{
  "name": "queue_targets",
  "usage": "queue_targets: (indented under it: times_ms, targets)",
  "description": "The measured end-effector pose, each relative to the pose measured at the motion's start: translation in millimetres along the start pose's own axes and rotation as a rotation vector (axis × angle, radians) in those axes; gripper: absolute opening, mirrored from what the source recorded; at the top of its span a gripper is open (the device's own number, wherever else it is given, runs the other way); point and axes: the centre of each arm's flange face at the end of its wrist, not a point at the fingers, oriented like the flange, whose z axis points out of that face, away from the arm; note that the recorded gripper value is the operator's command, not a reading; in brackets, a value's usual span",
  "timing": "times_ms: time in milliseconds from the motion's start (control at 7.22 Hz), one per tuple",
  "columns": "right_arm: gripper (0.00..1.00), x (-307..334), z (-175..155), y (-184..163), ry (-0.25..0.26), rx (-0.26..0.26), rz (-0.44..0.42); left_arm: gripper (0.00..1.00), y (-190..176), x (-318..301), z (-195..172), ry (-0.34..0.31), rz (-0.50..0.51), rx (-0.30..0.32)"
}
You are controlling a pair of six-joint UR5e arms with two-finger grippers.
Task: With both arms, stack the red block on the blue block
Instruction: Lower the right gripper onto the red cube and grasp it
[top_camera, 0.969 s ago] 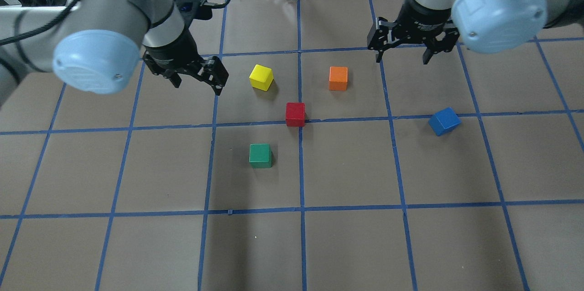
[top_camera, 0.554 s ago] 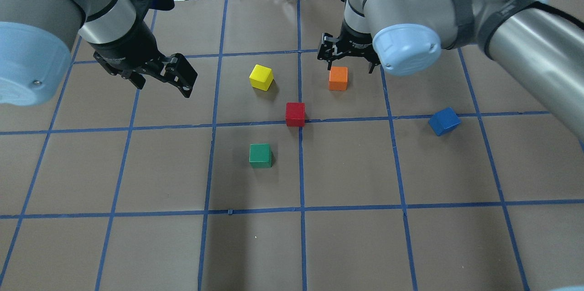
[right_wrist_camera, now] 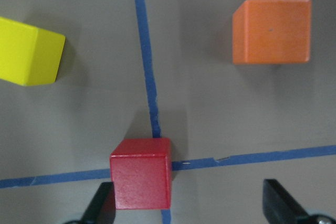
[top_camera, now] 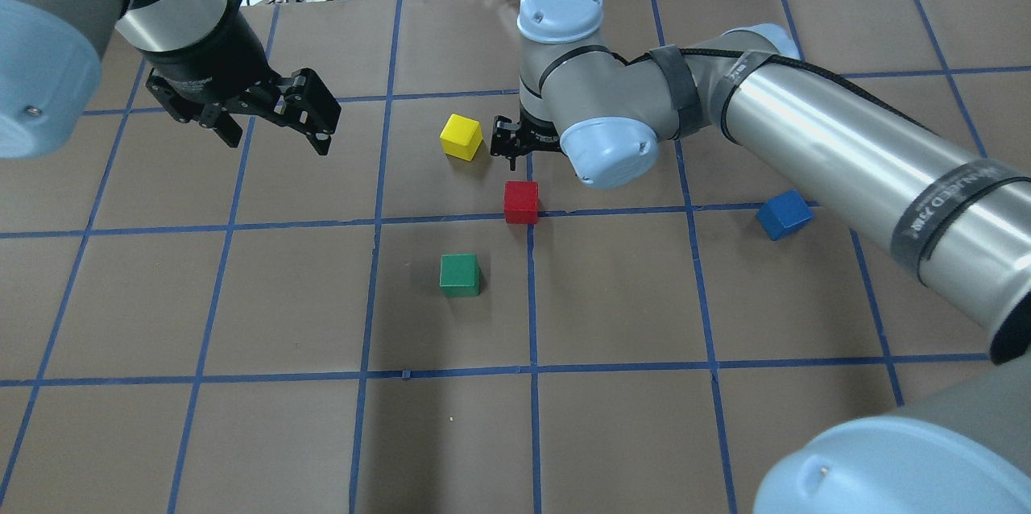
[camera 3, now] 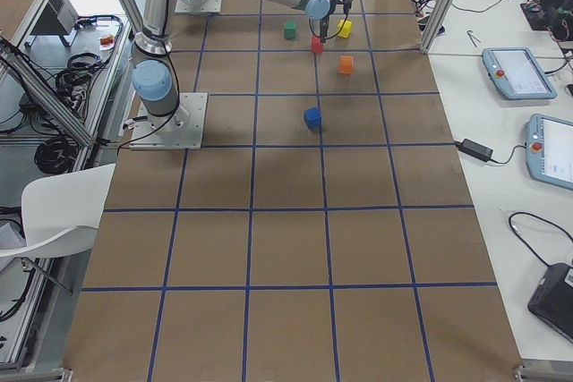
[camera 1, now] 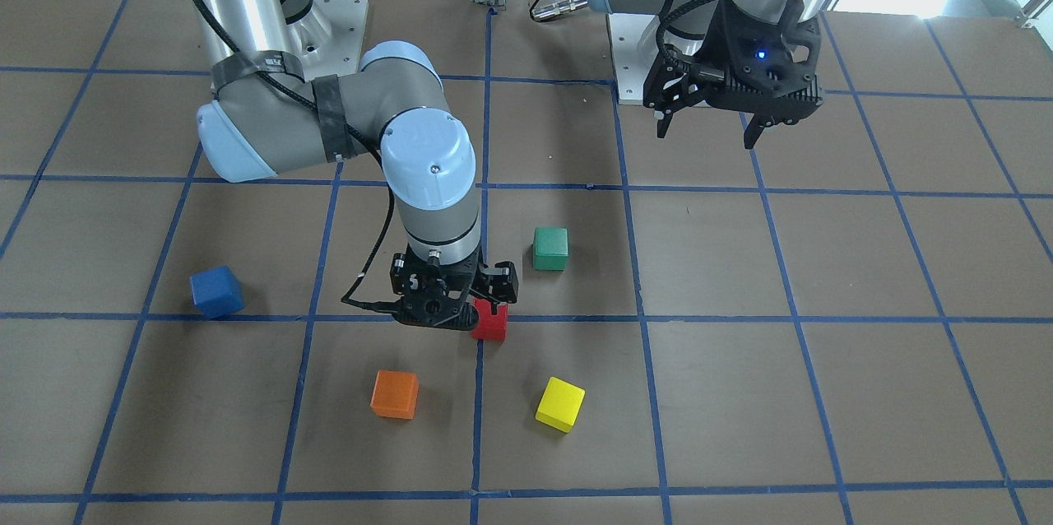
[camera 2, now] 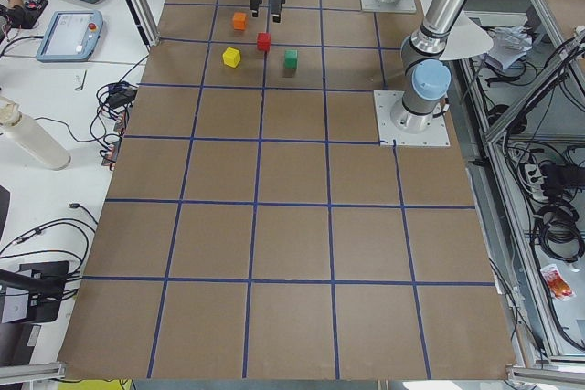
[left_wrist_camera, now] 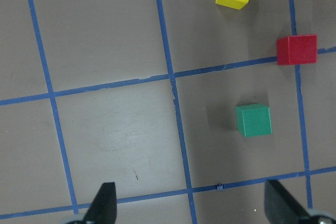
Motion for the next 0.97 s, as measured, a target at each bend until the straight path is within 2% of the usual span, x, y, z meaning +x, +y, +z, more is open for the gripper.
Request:
queue_targets:
  times_ms: [277, 692, 969]
  targets:
    - [1.00, -13, 23, 6, 0.007, -0.026, -0.019, 1.00, 6, 1, -1, -0.001, -0.002, -0.005]
    - [1.00, -25, 40, 11, -0.033, -0.063, -0.030, 1.00, -1, -3, -12, -0.001, -0.017, -0.020]
    - [1.00, -26, 51, 13, -0.031, -0.078, -0.028, 1.00, -4, -4, -19, -0.001, -0.021, -0.022]
